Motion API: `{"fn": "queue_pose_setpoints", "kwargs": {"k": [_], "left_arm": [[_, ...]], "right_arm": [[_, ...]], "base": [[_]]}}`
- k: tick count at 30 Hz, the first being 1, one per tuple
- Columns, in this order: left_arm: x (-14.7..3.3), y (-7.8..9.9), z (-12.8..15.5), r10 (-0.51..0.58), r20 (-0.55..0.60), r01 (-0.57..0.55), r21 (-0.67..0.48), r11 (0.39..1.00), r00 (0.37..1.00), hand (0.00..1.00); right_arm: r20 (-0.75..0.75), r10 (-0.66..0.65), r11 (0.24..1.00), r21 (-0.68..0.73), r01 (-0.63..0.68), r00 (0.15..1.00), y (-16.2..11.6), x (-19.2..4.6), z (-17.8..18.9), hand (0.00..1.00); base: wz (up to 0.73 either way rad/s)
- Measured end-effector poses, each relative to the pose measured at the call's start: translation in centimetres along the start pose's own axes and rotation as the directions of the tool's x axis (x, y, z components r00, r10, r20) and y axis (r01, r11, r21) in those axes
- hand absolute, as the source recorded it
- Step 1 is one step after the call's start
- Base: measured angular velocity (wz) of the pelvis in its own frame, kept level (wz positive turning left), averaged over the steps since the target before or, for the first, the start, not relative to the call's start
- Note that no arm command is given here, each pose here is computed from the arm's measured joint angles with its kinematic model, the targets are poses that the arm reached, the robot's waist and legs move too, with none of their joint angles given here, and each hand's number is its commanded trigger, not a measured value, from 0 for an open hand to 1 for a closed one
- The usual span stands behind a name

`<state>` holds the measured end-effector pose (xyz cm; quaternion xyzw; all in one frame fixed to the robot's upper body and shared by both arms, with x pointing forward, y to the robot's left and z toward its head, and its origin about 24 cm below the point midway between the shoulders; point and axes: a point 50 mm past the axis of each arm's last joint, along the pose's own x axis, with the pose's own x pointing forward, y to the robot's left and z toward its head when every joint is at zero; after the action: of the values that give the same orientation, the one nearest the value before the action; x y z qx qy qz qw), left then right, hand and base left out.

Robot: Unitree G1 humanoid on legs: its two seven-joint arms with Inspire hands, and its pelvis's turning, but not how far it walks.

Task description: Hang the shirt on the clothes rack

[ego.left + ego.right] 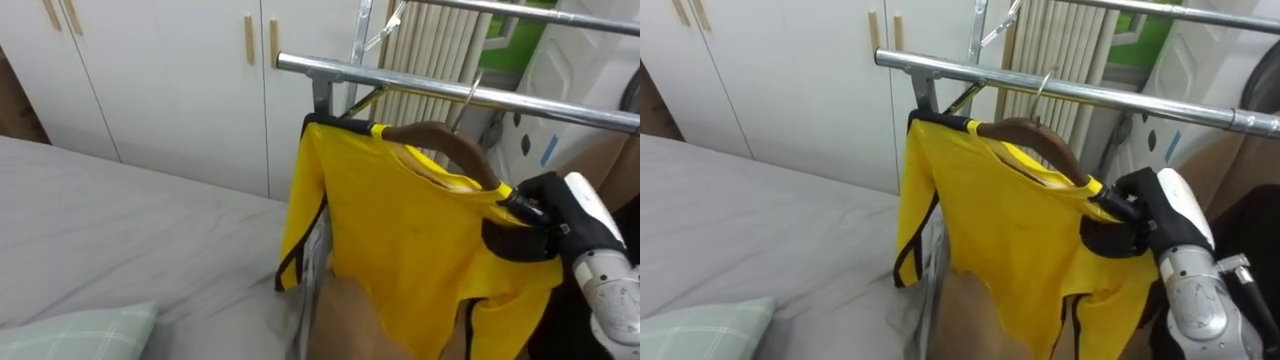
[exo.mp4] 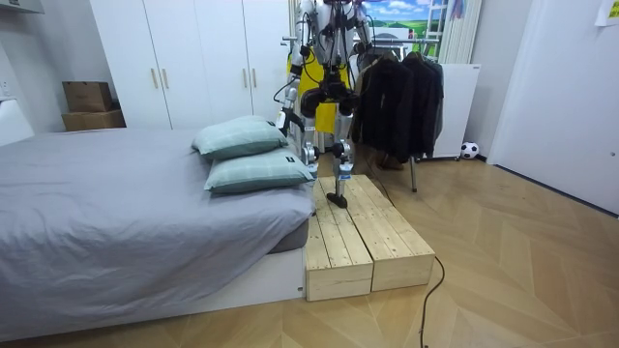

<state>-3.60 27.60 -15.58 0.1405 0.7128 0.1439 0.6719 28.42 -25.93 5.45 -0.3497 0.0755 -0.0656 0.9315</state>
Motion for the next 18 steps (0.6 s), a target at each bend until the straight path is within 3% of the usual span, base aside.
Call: {"fn": "queue_pose_setpoints", "kwargs": {"k": [8, 18], "left_arm": [[0.0, 0.0, 0.1, -0.003, 0.002, 0.003, 0.030, 1.000, 1.000, 0.00], [0.0, 0.2, 0.1, 0.004, 0.002, -0.004, 0.031, 1.000, 1.000, 0.00]], "right_arm": [[-0.038, 0.067, 0.995, 0.078, -0.064, 0.997, 0.4, 1.6, -0.1, 1.00], [-0.029, 0.216, 0.936, 0.289, -0.199, 0.976, 0.6, 2.1, -0.3, 1.00]], "base": [[0.01], [0.00]]}}
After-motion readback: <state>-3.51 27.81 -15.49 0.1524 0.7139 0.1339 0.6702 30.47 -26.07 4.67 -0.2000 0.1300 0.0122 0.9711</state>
